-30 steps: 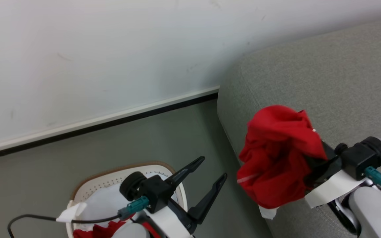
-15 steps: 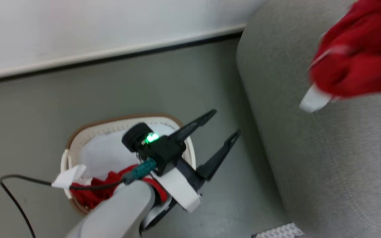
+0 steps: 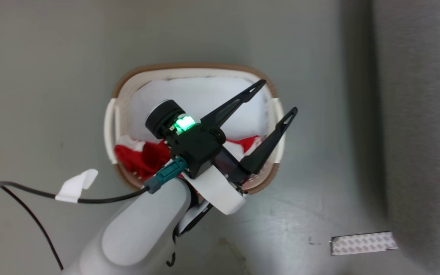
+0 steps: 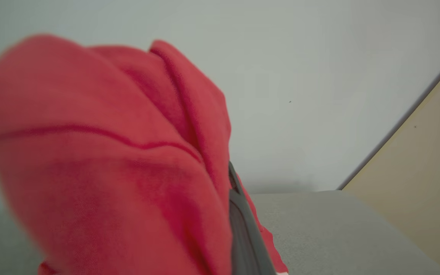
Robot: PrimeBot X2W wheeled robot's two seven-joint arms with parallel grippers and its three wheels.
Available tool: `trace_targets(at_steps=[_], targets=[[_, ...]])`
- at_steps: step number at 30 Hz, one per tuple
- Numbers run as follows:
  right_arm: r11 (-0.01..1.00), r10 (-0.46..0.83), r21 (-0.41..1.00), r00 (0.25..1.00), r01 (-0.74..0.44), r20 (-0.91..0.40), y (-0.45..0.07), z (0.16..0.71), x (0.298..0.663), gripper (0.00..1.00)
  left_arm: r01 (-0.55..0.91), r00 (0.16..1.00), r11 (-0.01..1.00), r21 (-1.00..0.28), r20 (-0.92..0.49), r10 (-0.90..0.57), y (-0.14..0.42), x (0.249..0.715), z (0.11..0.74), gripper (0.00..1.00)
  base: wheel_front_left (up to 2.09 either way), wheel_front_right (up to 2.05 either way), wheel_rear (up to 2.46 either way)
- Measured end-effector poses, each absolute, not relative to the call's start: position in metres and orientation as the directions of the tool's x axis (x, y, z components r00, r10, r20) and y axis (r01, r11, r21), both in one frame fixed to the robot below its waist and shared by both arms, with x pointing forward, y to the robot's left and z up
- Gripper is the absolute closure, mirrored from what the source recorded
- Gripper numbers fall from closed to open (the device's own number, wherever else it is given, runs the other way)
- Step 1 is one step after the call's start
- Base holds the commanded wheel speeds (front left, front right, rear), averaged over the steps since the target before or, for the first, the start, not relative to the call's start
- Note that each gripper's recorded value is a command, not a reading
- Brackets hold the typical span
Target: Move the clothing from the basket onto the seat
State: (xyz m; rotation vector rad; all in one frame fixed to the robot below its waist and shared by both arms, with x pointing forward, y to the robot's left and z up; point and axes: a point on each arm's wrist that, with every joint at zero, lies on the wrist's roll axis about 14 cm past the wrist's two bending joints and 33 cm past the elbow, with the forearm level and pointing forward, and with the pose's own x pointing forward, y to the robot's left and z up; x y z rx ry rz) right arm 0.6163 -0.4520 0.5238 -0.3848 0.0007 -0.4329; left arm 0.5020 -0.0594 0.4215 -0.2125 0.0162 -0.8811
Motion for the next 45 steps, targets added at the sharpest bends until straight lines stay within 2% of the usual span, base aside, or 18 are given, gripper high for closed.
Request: trace_targets(at_steps=[2,3,6,7,14,19,29,37,45], targets=[[0.853,-0.416,-0.347,0.909,0.389,-0.003,-0.443,0.478,0.621,1.0,0.74,0.661,0.643,-0.197,0.039,-0.749,-0.048,0.504,0.407,0.0,0.0,0.0,0.0],[0.862,-0.411,-0.346,0.91,0.369,-0.054,-0.436,0.454,0.62,0.93,0.728,0.672,0.655,-0.202,0.021,-0.741,-0.042,0.504,0.4,0.0,0.0,0.0,0.0],[0.882,-0.41,-0.326,0.896,0.341,-0.171,-0.422,0.402,0.61,0.5,0.696,0.697,0.685,-0.215,-0.029,-0.717,-0.028,0.501,0.385,0.0,0.0,0.0,0.0],[0.883,-0.414,-0.318,0.892,0.346,-0.181,-0.421,0.399,0.607,0.0,0.69,0.701,0.691,-0.216,-0.036,-0.712,-0.026,0.501,0.384,0.0,0.0,0.0,0.0],[0.908,-0.357,-0.309,0.908,0.282,-0.219,-0.393,0.405,0.586,0.0,0.663,0.73,0.724,-0.193,-0.047,-0.681,-0.012,0.496,0.399,0.0,0.0,0.0,0.0],[0.918,-0.305,-0.307,0.942,0.252,-0.141,-0.374,0.445,0.563,0.0,0.632,0.762,0.753,-0.182,-0.028,-0.647,-0.002,0.486,0.423,0.0,0.0,0.0,0.0],[0.93,-0.251,-0.27,0.968,0.249,0.028,-0.349,0.512,0.484,0.0,0.535,0.842,0.827,-0.171,0.021,-0.54,0.031,0.454,0.47,0.0,0.0,0.0,0.0],[0.971,-0.157,-0.163,0.979,0.177,0.13,-0.294,0.541,0.435,0.0,0.405,0.914,0.899,-0.166,0.047,-0.403,0.074,0.418,0.493,0.0,0.0,0.0,0.0],[0.998,-0.011,-0.064,0.992,0.019,0.123,-0.218,0.527,0.394,0.0,0.242,0.97,0.961,-0.136,0.061,-0.236,0.127,0.383,0.503,0.0,0.0,0.0,0.0]])
